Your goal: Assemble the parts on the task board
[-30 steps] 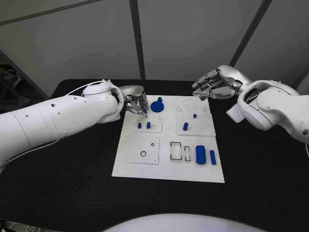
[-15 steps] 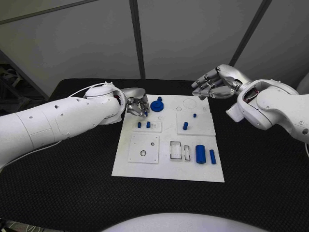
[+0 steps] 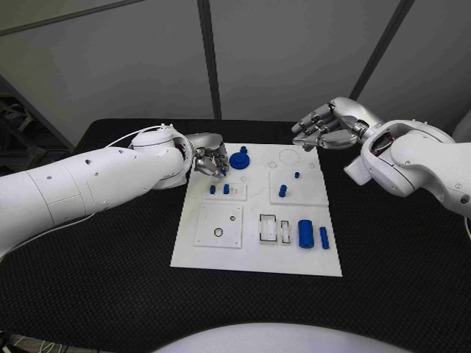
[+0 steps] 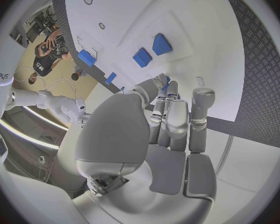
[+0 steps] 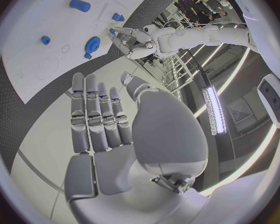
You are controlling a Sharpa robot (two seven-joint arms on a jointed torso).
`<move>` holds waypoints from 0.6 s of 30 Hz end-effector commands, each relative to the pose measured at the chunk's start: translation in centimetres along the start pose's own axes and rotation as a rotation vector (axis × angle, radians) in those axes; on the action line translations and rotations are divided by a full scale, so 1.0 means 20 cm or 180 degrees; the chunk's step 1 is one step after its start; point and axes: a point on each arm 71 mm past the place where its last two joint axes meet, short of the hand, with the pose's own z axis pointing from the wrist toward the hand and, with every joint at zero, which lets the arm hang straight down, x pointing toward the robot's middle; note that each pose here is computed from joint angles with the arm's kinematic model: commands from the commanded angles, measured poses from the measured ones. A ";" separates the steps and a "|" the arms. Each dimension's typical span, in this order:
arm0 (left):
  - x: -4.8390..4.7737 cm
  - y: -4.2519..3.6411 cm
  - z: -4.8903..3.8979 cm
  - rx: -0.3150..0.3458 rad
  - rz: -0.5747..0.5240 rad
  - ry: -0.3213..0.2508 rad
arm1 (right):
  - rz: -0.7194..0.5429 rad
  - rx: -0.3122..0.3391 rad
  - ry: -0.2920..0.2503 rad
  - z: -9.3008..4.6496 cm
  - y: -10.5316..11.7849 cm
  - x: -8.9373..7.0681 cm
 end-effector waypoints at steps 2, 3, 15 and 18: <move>0.013 -0.009 0.002 0.0008 -0.0002 0.0071 | -0.0005 -0.0034 0.0016 0.00 0.01 0.00; 0.015 -0.011 0.001 0.0007 -0.0001 0.0083 | -0.0005 -0.0034 0.0016 0.00 0.01 0.00; 0.021 -0.001 -0.002 -0.0030 0.0006 0.0118 | -0.0005 -0.0032 0.0017 0.00 0.01 0.00; 0.020 -0.001 -0.001 -0.0031 0.0005 0.0114 | -0.0005 -0.0032 0.0016 0.00 0.01 0.00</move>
